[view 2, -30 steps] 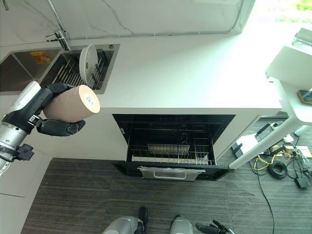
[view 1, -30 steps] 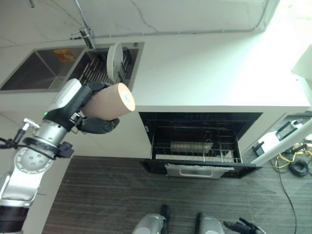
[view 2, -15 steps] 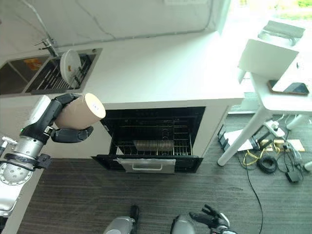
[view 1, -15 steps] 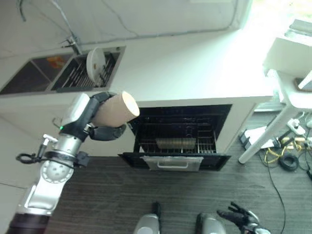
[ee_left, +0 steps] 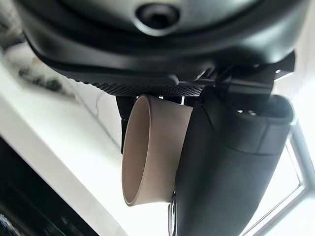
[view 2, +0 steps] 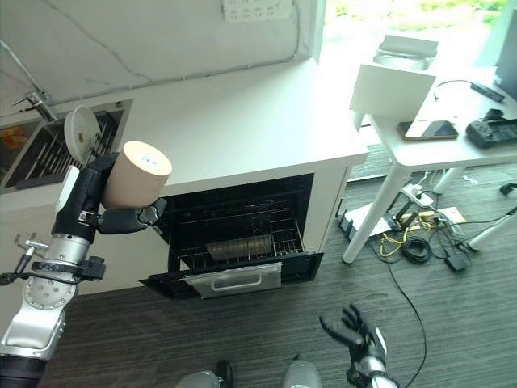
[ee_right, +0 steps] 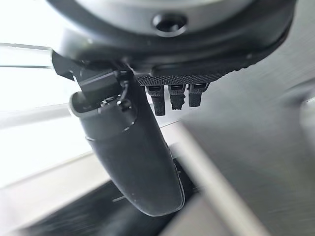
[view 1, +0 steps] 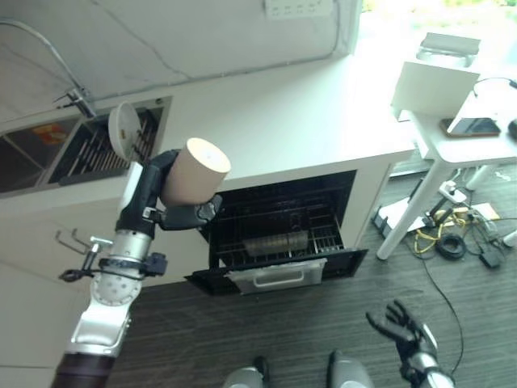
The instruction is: Place the dishes in the dishwasher.
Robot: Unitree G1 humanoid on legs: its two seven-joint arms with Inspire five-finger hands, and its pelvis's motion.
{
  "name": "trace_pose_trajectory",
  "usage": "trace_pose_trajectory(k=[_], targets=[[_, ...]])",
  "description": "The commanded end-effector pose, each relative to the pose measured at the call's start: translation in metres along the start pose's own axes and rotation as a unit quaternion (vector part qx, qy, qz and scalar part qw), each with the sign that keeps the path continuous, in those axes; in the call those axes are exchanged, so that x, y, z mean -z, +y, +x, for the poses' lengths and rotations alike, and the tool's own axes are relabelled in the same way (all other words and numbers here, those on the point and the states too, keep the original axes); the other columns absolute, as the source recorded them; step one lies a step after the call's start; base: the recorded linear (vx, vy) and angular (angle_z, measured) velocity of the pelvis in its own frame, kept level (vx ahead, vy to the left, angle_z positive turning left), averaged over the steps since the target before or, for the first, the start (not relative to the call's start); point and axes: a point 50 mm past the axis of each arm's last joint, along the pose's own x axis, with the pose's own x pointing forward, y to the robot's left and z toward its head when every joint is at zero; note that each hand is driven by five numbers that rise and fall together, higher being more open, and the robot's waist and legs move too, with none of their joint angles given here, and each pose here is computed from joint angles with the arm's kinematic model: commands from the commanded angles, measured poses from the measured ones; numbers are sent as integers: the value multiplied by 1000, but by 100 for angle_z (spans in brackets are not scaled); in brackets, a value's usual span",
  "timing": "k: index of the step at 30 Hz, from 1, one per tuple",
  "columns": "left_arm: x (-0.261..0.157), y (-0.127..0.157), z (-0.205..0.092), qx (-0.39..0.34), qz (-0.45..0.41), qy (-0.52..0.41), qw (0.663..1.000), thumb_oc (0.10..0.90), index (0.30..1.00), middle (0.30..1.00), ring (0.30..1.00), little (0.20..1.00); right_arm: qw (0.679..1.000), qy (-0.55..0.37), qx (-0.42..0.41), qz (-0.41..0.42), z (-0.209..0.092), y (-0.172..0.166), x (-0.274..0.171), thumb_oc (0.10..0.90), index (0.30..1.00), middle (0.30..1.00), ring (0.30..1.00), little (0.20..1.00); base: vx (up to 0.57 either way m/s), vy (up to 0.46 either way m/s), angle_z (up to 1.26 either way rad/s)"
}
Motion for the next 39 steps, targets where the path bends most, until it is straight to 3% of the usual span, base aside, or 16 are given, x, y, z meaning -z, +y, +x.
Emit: trace_pose_trajectory(k=[1, 3, 8, 11, 16, 20, 22, 26, 31, 39], targets=[[-31, 17, 14, -90, -66, -120, 986, 400, 300, 300, 300, 300, 970, -243, -5, -3, 11, 11, -79, 800, 900, 900, 900, 900, -4, -5, -11], [-26, 11, 11, -102, -80, -120, 984, 400, 300, 300, 300, 300, 952, -304, -22, -2, 7, 26, -102, 800, 900, 900, 900, 900, -5, -5, -15], [-20, -5, 3, -156, -110, -120, 974, 400, 300, 300, 300, 300, 856, -510, -85, 11, -25, 72, -173, 800, 900, 900, 900, 900, -18, -4, -19], [-19, -13, 5, -174, -133, -111, 969, 400, 300, 300, 300, 300, 823, -549, -145, 20, -37, 92, -191, 800, 900, 900, 900, 900, 6, -14, -19], [-23, -31, 8, -183, -114, -113, 970, 400, 300, 300, 300, 300, 774, -579, -249, -64, -49, 142, -193, 800, 900, 900, 900, 900, 6, -33, -4], [-29, -40, 9, -196, -76, -137, 968, 400, 300, 300, 300, 300, 784, -523, -334, -5, -44, 158, -191, 800, 900, 900, 900, 900, -5, -57, 12], [-38, -48, 9, -224, -34, -185, 956, 400, 300, 300, 300, 300, 787, -462, -408, 18, -42, 183, -183, 800, 900, 900, 900, 900, -21, -57, 28], [-43, -52, 8, -271, 1, -219, 937, 400, 300, 300, 300, 300, 789, -407, -456, 57, -39, 201, -177, 800, 900, 900, 900, 900, -9, -32, 19], [-55, -66, 11, -294, 68, -297, 906, 400, 300, 300, 300, 300, 808, -362, -452, 111, -36, 227, -173, 800, 900, 900, 900, 900, -3, -16, 6], [-62, -85, 18, -307, 50, -326, 893, 400, 300, 300, 300, 300, 818, -305, -455, 176, -37, 261, -171, 800, 900, 900, 900, 900, 12, -9, 7]])
